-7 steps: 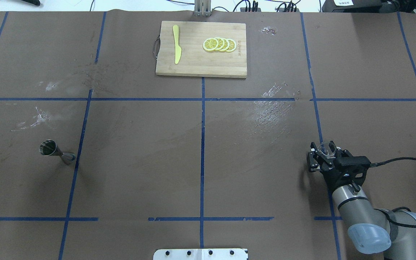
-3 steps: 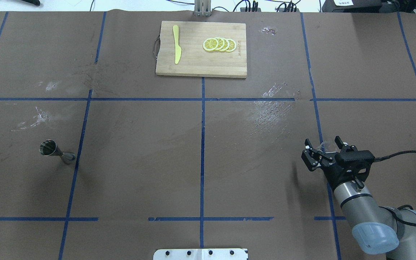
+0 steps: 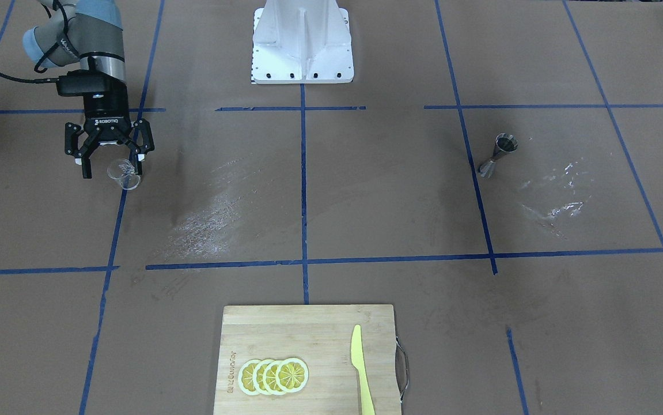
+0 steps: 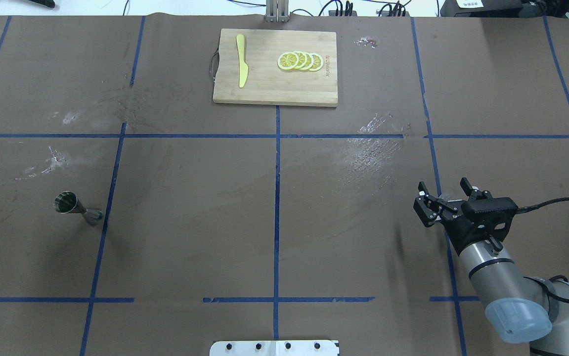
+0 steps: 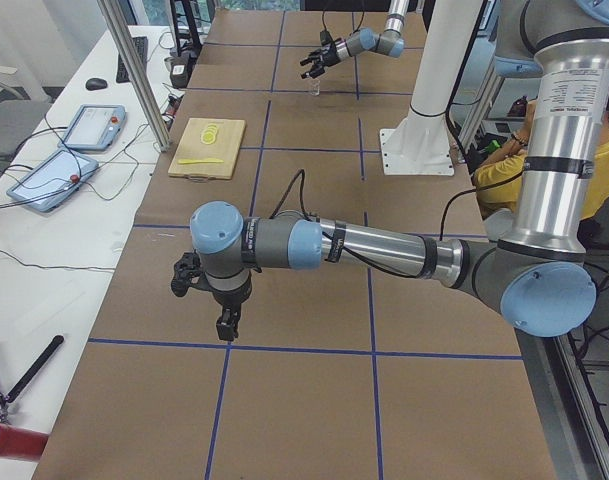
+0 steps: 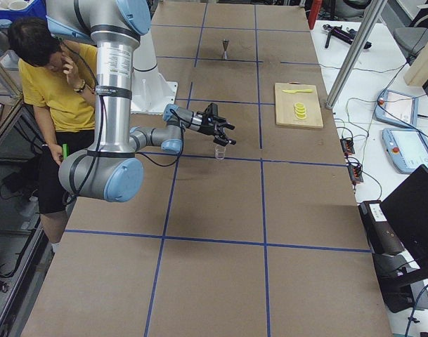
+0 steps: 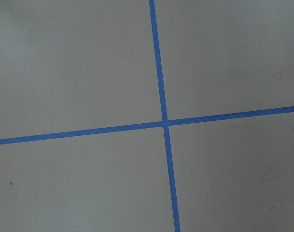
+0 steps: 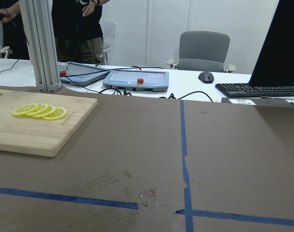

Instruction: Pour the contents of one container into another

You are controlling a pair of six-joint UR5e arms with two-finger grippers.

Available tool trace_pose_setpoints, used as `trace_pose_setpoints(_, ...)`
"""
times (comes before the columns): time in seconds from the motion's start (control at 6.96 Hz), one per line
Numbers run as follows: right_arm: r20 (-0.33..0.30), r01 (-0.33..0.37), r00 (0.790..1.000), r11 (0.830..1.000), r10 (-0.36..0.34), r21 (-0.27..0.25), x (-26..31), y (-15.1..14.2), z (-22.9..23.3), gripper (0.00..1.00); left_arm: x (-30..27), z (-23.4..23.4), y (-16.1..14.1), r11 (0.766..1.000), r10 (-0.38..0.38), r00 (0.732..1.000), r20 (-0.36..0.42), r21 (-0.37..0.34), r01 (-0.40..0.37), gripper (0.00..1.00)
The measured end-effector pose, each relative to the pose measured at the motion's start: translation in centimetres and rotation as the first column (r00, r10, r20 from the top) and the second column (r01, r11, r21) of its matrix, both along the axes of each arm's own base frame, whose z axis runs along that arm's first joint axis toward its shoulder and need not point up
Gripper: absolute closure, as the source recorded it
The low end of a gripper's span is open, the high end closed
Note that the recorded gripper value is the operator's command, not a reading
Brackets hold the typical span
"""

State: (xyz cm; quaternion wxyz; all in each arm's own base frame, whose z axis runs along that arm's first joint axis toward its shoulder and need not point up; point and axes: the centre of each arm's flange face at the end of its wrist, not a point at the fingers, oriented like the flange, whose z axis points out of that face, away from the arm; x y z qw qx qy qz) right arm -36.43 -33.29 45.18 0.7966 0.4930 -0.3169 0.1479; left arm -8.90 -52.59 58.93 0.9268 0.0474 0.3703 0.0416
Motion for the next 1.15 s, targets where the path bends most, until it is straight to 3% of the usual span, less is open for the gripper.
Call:
trace_pose_setpoints(0.29, -0.054, 0.121, 0.990, 0.984, -0.129, -0.131, 4.4, -5.4, 1.6, 0.00, 0.0, -0.1, 0.0, 1.000, 0.000, 1.000, 0.000, 0.002, 0.000, 0.00)
trace_pose_setpoints(0.43, -0.071, 0.183, 0.977, 0.959, -0.202, -0.216, 7.1, -7.8, 2.7, 0.00, 0.1, -0.2, -0.1, 1.000, 0.000, 1.000, 0.000, 0.003, 0.000, 0.00)
trace_pose_setpoints(0.72, -0.083, 0.320, 0.924, 0.875, -0.373, -0.364, 14.5, -12.1, 5.7, 0.00, 0.1, -0.2, -0.1, 1.000, 0.000, 1.000, 0.000, 0.003, 0.000, 0.00)
trace_pose_setpoints(1.01, -0.077, 0.441, 0.851, 0.786, -0.520, -0.433, 25.4, -15.3, 11.2, 0.00, 0.1, -0.1, -0.1, 1.000, 0.000, 1.000, 0.001, 0.002, 0.000, 0.00)
trace_pose_setpoints(1.15, -0.024, 0.486, 0.829, 0.740, -0.559, -0.464, 30.7, -15.6, 14.1, 0.00, 0.1, 0.0, 0.0, 1.000, 0.000, 1.000, 0.001, -0.001, 0.000, 0.00)
